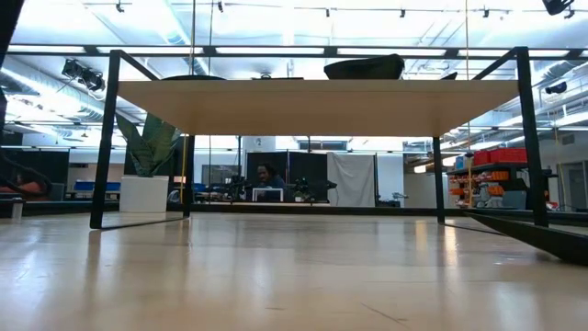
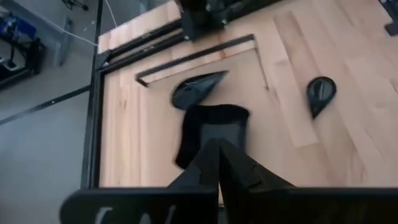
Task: Pick & Place Mini shaped plates
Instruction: Stack the drop shaped plate on top of the drop shaped plate on the shelf
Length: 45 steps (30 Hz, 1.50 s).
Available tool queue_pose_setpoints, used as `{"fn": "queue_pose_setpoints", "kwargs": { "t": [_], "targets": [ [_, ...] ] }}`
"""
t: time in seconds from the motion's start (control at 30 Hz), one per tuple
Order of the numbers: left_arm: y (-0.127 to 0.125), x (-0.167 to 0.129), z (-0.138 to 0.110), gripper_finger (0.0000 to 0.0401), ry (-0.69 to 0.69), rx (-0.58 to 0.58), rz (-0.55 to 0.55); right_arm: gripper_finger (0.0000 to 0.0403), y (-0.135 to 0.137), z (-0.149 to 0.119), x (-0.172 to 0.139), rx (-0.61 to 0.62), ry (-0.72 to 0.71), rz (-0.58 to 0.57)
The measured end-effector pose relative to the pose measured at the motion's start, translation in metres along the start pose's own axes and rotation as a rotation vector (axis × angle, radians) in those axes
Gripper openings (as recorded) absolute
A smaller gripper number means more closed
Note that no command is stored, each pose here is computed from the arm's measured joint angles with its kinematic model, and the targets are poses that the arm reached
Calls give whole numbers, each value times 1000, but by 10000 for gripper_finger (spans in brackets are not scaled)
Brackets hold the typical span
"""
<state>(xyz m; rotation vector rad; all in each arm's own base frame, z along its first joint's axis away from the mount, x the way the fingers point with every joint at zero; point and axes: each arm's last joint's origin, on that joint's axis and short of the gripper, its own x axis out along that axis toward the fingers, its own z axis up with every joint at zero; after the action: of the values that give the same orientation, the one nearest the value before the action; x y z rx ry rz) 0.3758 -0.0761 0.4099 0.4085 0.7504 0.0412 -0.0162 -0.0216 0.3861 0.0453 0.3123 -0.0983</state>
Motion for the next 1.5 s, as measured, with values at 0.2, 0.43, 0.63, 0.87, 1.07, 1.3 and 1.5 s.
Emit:
{"fn": "queue_pose_setpoints", "kwargs": {
  "t": [0.2, 0.43, 0.63, 0.87, 1.07, 1.3, 1.5],
  "targets": [
    [33, -19, -37, 1, -43, -38, 1, 23, 0, 0, 0, 0, 0, 0],
    [43, -51, -97, 1, -90, -117, -34, 23, 0, 0, 0, 0, 0, 0],
    [41, -77, -140, 1, -109, -181, -56, 23, 0, 0, 0, 0, 0, 0],
    [41, -102, -182, 1, -125, -246, -55, 23, 0, 0, 0, 0, 0, 0],
    [38, -123, -210, 0, -132, -299, -78, 23, 0, 0, 0, 0, 0, 0],
    [31, -154, -237, 0, -164, -320, -75, 23, 0, 0, 0, 0, 0, 0],
    [27, -178, -252, 0, -230, -346, -112, 23, 0, 0, 0, 0, 0, 0]
  ]
}}
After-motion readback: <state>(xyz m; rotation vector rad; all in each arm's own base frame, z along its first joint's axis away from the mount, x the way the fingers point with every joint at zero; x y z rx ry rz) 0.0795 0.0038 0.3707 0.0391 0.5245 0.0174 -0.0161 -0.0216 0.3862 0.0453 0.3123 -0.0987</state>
